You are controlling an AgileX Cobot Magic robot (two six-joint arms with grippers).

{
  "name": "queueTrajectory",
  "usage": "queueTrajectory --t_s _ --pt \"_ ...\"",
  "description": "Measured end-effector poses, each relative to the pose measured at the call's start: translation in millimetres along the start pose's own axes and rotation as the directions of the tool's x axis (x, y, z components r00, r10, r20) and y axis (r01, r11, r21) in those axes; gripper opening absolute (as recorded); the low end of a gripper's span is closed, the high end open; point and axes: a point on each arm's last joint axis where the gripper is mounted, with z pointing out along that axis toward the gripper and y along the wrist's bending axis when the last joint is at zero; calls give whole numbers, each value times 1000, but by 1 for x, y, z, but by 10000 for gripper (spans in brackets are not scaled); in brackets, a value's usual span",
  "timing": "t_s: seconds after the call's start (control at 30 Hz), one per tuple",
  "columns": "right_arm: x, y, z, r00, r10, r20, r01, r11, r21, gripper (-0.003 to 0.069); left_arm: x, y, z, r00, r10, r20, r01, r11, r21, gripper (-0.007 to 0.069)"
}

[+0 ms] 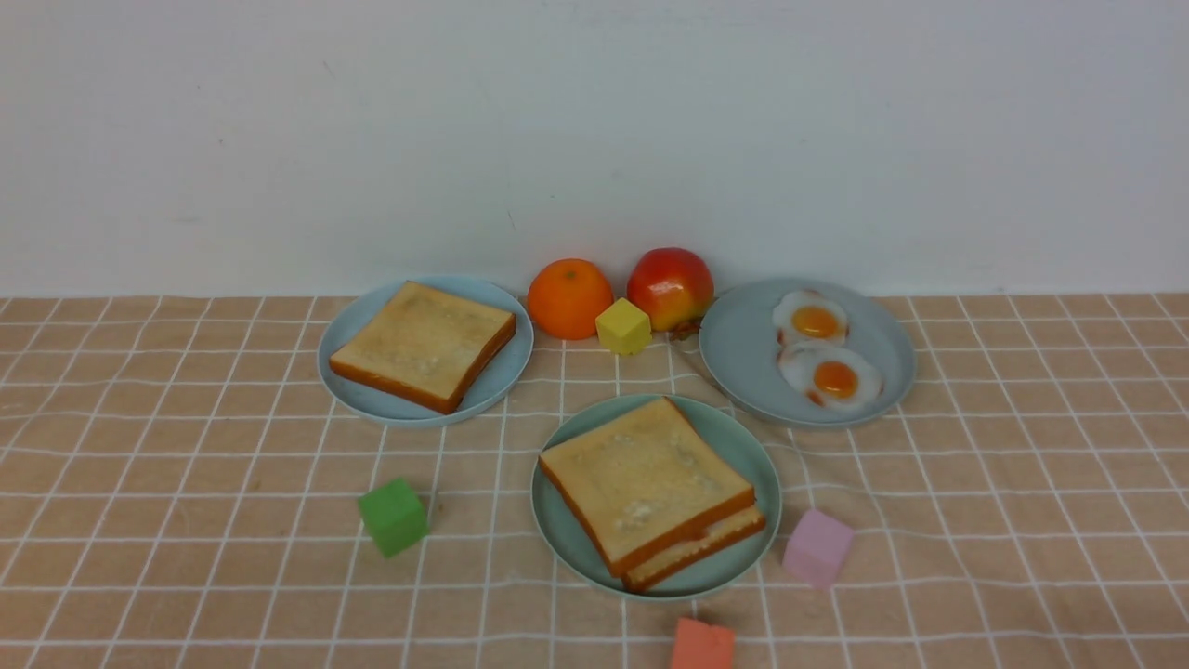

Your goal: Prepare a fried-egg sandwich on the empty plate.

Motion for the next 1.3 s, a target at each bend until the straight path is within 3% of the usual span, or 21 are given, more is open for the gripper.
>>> queueTrajectory --t_s 0.2,0.27,0.37,0.43,0.5,0.57,0.67,0.9,1.3 --pt "0 0 0 1000 0 -1 0 1000 0 -2 0 0 0 1000 5 6 -5 1000 -1 3" --pt "0 0 0 1000 0 -1 0 1000 0 0 1 3 0 1000 8 23 -7 999 -47 -13" --pt "0 0 0 1000 1 -1 -1 1000 0 1 -1 14 -1 998 3 62 10 979 -205 -13" --pt "0 0 0 1000 2 -1 -2 1000 -1 1 -2 24 -5 996 12 88 21 932 -363 -13" --pt "0 0 0 1000 2 -1 -2 1000 -1 3 0 29 -9 995 18 100 29 896 -443 -13" --pt "0 0 0 1000 3 -1 -3 1000 -1 4 14 37 -18 994 12 108 52 816 -576 -13" --pt "0 0 0 1000 3 -1 -3 1000 -1 6 43 42 -26 993 -16 113 88 742 -665 -13" --pt "0 0 0 1000 2 0 -2 1000 -1 10 86 44 -29 962 -259 -88 118 683 -720 -13" --pt "0 0 0 1000 2 0 -2 1000 -1 22 86 44 -29 960 -264 -89 121 683 -720 -13"
